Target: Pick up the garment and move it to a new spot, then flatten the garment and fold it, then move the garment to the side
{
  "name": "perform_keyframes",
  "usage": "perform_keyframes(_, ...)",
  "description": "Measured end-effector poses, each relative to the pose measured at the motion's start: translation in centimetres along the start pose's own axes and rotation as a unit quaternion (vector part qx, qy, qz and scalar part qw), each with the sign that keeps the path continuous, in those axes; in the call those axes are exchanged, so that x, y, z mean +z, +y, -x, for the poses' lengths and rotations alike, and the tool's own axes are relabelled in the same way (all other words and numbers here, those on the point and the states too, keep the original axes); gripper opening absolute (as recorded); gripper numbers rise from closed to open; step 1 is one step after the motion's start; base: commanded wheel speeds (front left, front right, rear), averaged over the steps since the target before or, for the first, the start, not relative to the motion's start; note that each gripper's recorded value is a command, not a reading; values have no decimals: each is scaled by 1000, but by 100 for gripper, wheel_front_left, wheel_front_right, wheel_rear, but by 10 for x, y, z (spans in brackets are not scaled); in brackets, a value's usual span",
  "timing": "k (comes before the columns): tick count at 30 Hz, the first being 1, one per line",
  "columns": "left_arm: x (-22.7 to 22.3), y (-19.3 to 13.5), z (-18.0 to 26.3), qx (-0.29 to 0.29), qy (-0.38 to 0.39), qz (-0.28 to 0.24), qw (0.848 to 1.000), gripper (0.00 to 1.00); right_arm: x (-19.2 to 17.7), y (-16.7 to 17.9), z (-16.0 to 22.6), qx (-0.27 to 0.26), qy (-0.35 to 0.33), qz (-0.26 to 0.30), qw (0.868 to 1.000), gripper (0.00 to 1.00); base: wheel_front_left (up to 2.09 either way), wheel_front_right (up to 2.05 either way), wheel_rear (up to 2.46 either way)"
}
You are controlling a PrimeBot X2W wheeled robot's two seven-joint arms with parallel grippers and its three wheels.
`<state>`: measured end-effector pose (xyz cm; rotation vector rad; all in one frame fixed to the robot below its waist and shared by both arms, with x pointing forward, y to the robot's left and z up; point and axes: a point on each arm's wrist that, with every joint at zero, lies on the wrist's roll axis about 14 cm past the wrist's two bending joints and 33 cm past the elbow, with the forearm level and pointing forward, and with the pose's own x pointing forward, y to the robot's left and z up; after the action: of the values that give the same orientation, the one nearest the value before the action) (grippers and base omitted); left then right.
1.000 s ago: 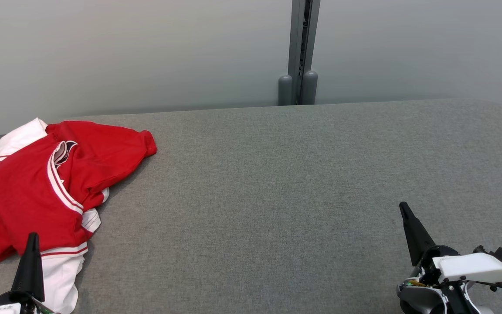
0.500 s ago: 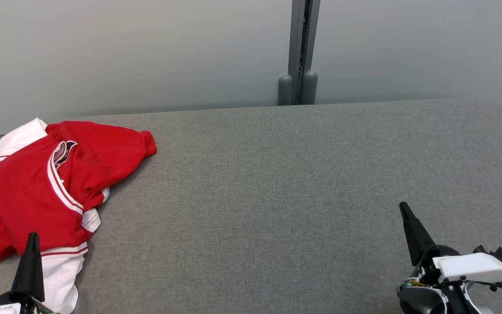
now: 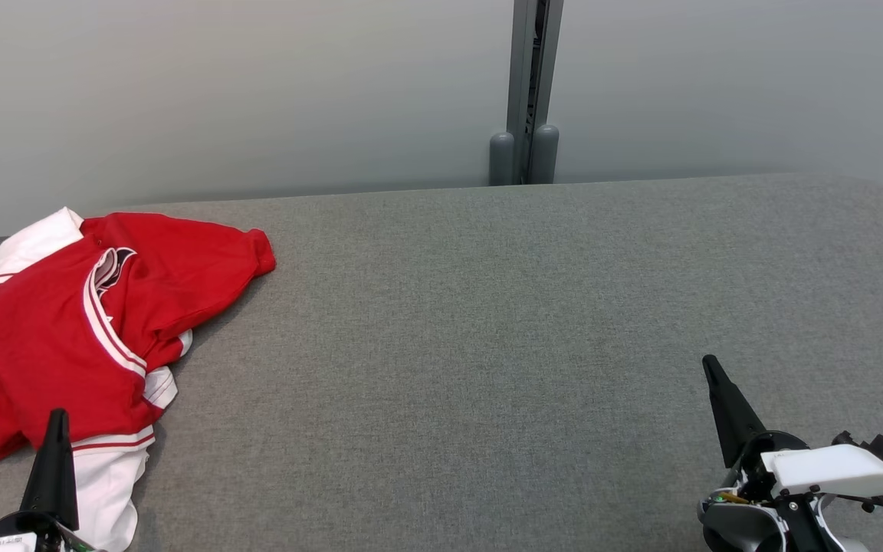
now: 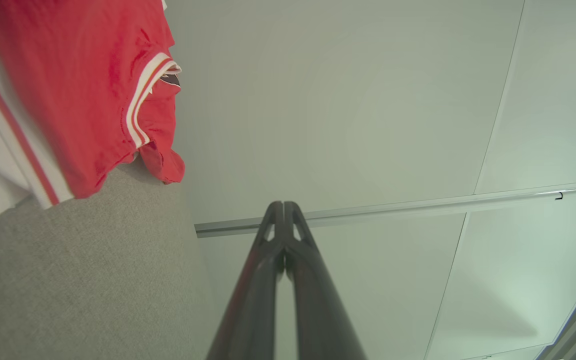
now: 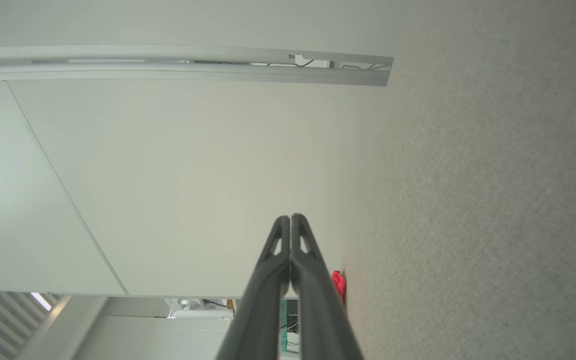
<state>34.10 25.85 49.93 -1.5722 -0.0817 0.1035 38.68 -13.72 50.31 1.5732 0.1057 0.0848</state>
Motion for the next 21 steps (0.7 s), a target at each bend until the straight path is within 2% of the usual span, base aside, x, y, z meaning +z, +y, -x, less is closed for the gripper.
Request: perform_keyframes(21, 0, 0, 0, 0, 0, 0, 1000, 0, 0, 0, 0, 0, 0, 0, 1000, 0, 0, 0, 0)
